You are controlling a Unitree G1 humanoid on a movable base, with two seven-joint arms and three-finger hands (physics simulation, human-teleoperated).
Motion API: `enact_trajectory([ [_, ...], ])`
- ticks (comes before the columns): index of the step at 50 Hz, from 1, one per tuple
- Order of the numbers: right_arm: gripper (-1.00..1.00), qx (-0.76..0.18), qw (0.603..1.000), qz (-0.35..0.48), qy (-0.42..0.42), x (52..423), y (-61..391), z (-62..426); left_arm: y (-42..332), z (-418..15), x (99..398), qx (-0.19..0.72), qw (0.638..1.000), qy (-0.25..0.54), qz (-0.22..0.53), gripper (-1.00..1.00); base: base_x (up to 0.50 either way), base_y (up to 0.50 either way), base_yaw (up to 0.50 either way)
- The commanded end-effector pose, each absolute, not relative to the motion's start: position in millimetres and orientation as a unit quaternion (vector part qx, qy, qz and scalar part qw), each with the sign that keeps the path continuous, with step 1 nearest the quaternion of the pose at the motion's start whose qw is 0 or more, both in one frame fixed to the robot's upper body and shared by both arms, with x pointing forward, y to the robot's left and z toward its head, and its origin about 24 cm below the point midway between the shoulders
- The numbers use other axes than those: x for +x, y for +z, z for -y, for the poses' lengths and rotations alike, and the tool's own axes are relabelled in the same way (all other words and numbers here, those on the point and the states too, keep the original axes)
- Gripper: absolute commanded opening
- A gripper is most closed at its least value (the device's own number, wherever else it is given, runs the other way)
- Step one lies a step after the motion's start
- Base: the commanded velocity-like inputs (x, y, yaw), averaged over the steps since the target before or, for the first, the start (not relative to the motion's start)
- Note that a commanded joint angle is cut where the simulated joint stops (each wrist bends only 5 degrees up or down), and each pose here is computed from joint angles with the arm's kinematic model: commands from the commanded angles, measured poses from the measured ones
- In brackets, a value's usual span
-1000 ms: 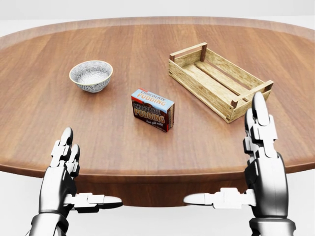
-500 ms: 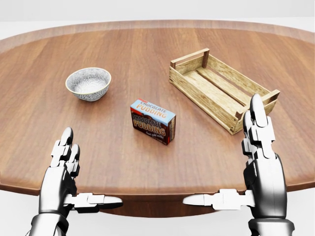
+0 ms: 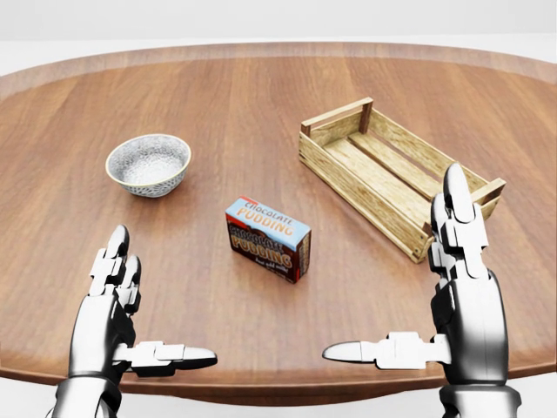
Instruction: Pick up the chocolate pudding and put it in the tray.
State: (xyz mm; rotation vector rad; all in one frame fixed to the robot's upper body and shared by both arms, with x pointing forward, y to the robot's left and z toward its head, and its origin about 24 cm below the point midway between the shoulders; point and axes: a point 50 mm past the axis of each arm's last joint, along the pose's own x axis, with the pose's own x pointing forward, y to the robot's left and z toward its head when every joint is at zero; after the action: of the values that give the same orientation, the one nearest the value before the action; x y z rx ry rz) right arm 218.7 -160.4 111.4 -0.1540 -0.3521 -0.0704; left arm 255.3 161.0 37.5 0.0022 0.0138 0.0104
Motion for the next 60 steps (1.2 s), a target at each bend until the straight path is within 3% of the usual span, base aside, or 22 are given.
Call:
enact_trajectory([
  [1, 1.00, -0.075, 0.981, 0.176, -0.038, 220.1, 111.5, 161.2, 37.4, -161.2, 256.2, 0.000, 1.000, 0.006, -0.009, 1.00, 0.19, -0.13, 0.00],
  [60, 1.00, -0.075, 0.983, 0.167, -0.027, 220.4, 107.8, 158.9, 40.8, -161.1, 254.5, 0.006, 1.000, 0.007, 0.003, 1.00, 0.23, -0.02, 0.00],
])
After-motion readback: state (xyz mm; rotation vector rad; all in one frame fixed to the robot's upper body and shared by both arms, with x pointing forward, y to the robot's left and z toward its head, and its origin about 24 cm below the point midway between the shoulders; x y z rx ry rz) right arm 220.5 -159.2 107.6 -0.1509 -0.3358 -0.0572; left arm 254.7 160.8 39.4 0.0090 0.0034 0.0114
